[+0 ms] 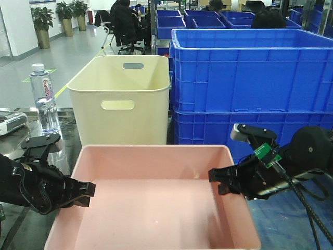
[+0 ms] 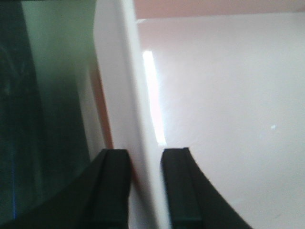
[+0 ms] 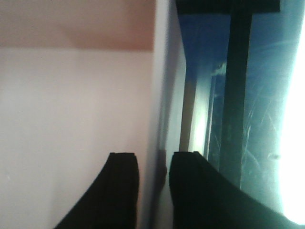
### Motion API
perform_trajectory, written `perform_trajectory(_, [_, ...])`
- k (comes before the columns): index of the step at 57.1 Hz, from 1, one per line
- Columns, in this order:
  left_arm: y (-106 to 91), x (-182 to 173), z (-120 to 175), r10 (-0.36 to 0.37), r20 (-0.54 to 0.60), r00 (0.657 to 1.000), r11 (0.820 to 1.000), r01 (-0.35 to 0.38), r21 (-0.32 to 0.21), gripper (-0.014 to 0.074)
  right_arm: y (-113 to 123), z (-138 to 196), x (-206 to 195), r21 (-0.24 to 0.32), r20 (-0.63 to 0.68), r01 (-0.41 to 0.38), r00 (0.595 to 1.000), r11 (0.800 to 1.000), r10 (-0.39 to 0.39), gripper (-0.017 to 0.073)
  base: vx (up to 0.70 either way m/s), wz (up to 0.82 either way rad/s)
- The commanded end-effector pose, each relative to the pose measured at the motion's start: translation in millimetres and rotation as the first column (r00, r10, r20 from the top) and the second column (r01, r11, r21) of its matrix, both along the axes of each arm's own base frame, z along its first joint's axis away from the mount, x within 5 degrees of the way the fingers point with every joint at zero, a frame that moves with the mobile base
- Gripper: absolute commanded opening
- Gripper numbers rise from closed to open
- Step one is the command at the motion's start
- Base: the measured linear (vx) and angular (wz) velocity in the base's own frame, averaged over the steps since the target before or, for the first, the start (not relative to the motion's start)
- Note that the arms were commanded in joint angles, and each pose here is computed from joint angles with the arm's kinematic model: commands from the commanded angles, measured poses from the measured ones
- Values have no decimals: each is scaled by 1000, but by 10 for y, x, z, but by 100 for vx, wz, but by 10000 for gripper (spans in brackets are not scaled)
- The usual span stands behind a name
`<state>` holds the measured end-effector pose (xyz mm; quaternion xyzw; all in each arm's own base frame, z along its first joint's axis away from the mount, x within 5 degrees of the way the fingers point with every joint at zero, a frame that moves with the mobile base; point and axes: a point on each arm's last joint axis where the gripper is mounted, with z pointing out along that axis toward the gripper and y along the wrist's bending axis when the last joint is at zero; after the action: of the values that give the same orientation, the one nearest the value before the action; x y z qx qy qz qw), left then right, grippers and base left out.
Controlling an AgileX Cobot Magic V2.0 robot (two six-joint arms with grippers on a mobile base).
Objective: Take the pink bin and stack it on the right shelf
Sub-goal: 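Lower the pink bin onto the metal table with both grippers, then open both grippers and lift them away from the pink bin rims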
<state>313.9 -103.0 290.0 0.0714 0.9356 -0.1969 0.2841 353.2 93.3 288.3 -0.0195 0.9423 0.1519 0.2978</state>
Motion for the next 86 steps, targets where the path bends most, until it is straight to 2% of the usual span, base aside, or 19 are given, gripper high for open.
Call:
perform_trajectory(1, [-19,-8,272,28,98,995,998,-21,-65,455,-28,287,2,43,122,26,992,999,-31,400,0,0])
perform_trajectory(9, [-14,-8,284,30,103,994,998,-23,-66,550,-38,304,1,34,133,23,991,999,-28,468,0,0])
perform_trajectory(14, [0,-17,339,36,129,991,997,-27,-69,560,-45,367,-31,35,145,20,989,999,-25,466,0,0])
perform_trajectory(21, [38,-119,553,26,233,972,998,-11,-64,540,-73,591,-140,53,224,24,974,998,-35,425,0,0])
perform_trajectory(28, [113,-329,915,49,391,919,996,-16,-85,480,-129,948,-353,76,350,25,935,997,-50,326,0,0])
perform_trajectory(33, [177,-516,1152,39,497,867,998,-6,-68,405,-169,1137,-508,75,408,21,912,997,-50,221,0,0])
perform_trajectory(39, [251,-746,1402,16,617,787,999,5,-32,260,-200,1303,-668,84,453,15,890,996,-52,73,0,0])
perform_trajectory(41, [274,-814,1477,9,655,756,1000,6,-21,184,-207,1334,-699,86,462,15,885,996,-53,31,0,0])
perform_trajectory(42, [317,-969,1609,3,709,705,1000,6,-11,15,-211,1378,-749,102,469,12,881,995,-58,-15,0,0])
perform_trajectory(43, [331,-1048,1655,7,718,696,1000,12,-21,-10,-211,1376,-757,100,463,10,885,995,-55,-14,0,0])
perform_trajectory(48, [332,-1110,1665,-6,710,705,999,27,-18,-10,-211,1375,-757,98,463,10,885,995,-55,-14,0,0])
perform_trajectory(76, [335,-1127,1670,-8,710,704,999,29,-17,-8,-211,1375,-757,99,463,10,885,995,-55,-13,0,0])
perform_trajectory(79, [337,-1150,1665,-21,705,709,999,34,-5,-8,-211,1375,-757,99,463,10,885,995,-55,-13,0,0])
perform_trajectory(84, [392,-1237,1649,-72,700,710,996,16,87,-8,-211,1375,-757,99,463,10,885,995,-55,-13,0,0])
perform_trajectory(86, [429,-1290,1604,-53,692,720,996,-11,88,-8,-211,1375,-757,99,463,10,885,995,-55,-13,0,0])
